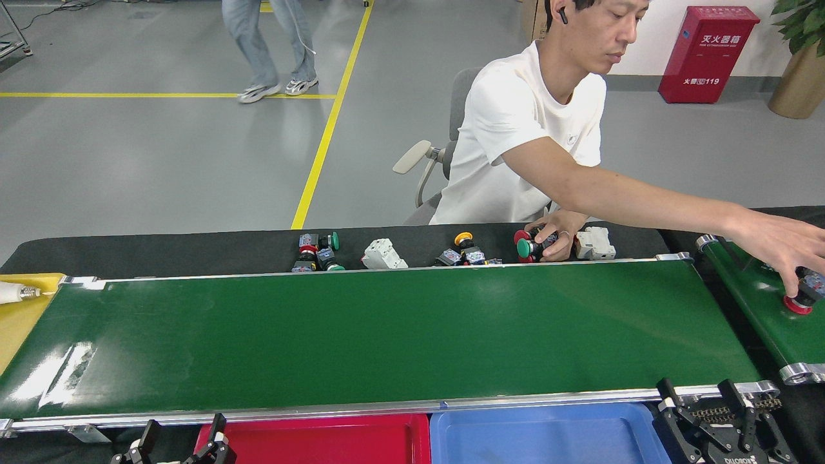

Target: Pick switch part from conveyor to tray

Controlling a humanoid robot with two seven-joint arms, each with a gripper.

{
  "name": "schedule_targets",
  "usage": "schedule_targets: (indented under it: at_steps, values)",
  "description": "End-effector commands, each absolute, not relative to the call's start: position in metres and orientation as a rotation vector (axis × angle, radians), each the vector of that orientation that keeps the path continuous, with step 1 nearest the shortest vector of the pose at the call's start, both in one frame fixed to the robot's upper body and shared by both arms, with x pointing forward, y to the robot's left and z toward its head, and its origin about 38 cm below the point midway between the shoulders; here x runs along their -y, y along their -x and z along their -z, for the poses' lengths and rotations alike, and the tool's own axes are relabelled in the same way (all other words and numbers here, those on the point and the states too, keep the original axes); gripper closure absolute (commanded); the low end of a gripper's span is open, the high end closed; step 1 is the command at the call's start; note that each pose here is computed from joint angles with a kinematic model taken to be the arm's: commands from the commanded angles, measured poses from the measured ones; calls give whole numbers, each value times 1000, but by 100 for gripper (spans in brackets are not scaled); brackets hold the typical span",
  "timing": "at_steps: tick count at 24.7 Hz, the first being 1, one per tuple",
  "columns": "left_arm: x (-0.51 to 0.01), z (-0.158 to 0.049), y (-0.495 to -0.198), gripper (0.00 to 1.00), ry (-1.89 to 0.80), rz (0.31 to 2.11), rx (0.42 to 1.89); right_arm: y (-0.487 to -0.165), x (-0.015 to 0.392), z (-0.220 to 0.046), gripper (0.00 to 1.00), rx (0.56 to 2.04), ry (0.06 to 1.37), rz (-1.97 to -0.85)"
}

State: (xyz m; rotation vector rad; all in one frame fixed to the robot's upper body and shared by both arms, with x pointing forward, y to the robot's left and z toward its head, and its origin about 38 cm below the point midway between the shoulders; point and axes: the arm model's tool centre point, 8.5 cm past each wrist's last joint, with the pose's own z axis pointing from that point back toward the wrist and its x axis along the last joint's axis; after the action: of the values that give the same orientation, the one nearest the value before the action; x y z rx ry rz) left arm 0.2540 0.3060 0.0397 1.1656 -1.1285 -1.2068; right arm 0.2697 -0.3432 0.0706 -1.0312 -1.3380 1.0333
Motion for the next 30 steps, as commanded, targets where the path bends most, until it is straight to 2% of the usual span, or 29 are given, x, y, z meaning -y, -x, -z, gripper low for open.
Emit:
schedule_targets:
  at_steps: [1,19,30]
  values:
    - [-309,-49,-258,0,-1196,1215,1155,-272,345,-78,1,1356,1054,-1033]
    - [-303,-53,-256,0,-1191,1246,1255,-273,346,-77,1,1343,1052,-1021]
    - [-298,-48,-256,0,-1160,1224,1228,-274,346,-74,1,1328,1044,-1027]
